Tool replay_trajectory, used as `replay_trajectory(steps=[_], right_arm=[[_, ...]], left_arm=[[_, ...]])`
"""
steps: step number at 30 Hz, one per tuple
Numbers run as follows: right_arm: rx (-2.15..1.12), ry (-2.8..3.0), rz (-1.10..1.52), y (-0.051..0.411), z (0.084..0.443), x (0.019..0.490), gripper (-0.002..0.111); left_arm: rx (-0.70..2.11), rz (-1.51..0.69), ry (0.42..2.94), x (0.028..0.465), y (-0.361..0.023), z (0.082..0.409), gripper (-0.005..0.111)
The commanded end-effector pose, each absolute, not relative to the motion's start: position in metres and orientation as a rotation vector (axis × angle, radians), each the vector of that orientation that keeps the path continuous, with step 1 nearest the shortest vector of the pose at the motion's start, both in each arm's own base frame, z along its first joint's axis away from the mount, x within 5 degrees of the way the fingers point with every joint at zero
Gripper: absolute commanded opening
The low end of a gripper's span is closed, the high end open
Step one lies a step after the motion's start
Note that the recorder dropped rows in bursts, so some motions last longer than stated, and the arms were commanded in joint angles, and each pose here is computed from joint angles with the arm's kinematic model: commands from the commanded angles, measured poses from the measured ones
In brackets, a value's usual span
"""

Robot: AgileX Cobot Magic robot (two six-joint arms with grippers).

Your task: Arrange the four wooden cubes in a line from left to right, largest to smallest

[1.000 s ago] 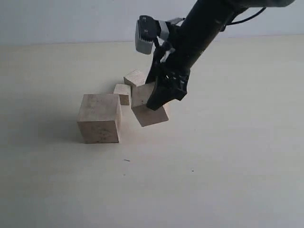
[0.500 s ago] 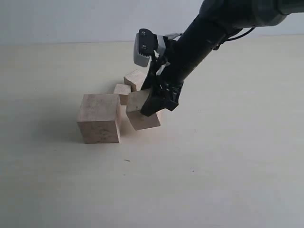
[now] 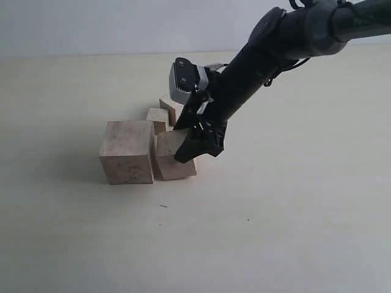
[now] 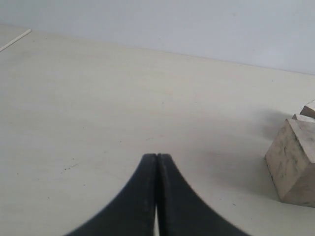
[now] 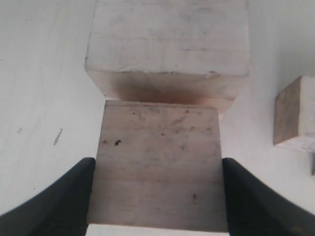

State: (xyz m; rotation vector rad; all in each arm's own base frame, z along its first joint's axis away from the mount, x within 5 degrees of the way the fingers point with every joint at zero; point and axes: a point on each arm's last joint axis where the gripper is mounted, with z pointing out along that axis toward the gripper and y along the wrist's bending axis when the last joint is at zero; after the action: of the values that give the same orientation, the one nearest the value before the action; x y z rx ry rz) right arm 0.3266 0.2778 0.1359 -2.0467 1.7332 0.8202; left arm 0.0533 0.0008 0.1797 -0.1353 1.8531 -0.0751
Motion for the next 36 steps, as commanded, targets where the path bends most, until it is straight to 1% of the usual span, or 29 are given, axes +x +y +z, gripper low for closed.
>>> replay_trajectory(steps=[1, 2, 3, 6, 8, 10, 14, 16, 18, 19, 21, 24, 28, 36], right_arm=[[-2.052, 1.728, 0.826, 0.276, 0.134, 0.327, 0.046], [-2.052, 1.728, 0.826, 0.276, 0.134, 0.327, 0.053], [-2.052, 1.728, 0.826, 0.276, 0.134, 0.327, 0.057], [-2.035, 1.756, 0.831, 0.276, 0.134, 0.327, 0.076], [-2.020, 1.780, 0.837, 0.276, 0.134, 0.327, 0.081], [-1.990, 1.813, 0.842, 0.276, 0.138, 0.327, 0.083], [-1.915, 1.857, 0.813, 0.273, 0.174, 0.324, 0.083], [-1.874, 1.909, 0.745, 0.267, 0.196, 0.322, 0.083], [-1.757, 2.063, 0.657, 0.259, 0.214, 0.322, 0.081], [-1.639, 2.198, 0.577, 0.252, 0.220, 0.323, 0.078], [-1.528, 2.325, 0.474, 0.245, 0.220, 0.327, 0.074], [-1.304, 2.525, 0.363, 0.237, 0.213, 0.333, 0.065], [-1.068, 2.714, 0.297, 0.234, 0.192, 0.339, 0.054], [-0.794, 2.949, 0.430, 0.243, 0.156, 0.337, 0.052]], left_arm=[[-0.128, -0.077, 1.839, 0.053, 0.001, 0.181, 0.000], [-0.128, -0.077, 1.839, 0.053, 0.001, 0.181, 0.000], [-0.128, -0.077, 1.839, 0.053, 0.001, 0.181, 0.000], [-0.128, -0.077, 1.839, 0.053, 0.001, 0.181, 0.000], [-0.128, -0.077, 1.839, 0.053, 0.001, 0.181, 0.000], [-0.128, -0.077, 1.839, 0.053, 0.001, 0.181, 0.000], [-0.128, -0.077, 1.839, 0.053, 0.001, 0.181, 0.000], [-0.128, -0.077, 1.839, 0.053, 0.001, 0.181, 0.000], [-0.128, -0.077, 1.839, 0.053, 0.001, 0.181, 0.000], [-0.128, -0.077, 1.839, 0.053, 0.001, 0.181, 0.000], [-0.128, -0.077, 1.839, 0.053, 0.001, 0.181, 0.000], [-0.128, -0.077, 1.839, 0.053, 0.001, 0.181, 0.000], [-0.128, -0.077, 1.839, 0.053, 0.001, 0.181, 0.000], [-0.128, -0.077, 1.839, 0.053, 0.001, 0.181, 0.000]])
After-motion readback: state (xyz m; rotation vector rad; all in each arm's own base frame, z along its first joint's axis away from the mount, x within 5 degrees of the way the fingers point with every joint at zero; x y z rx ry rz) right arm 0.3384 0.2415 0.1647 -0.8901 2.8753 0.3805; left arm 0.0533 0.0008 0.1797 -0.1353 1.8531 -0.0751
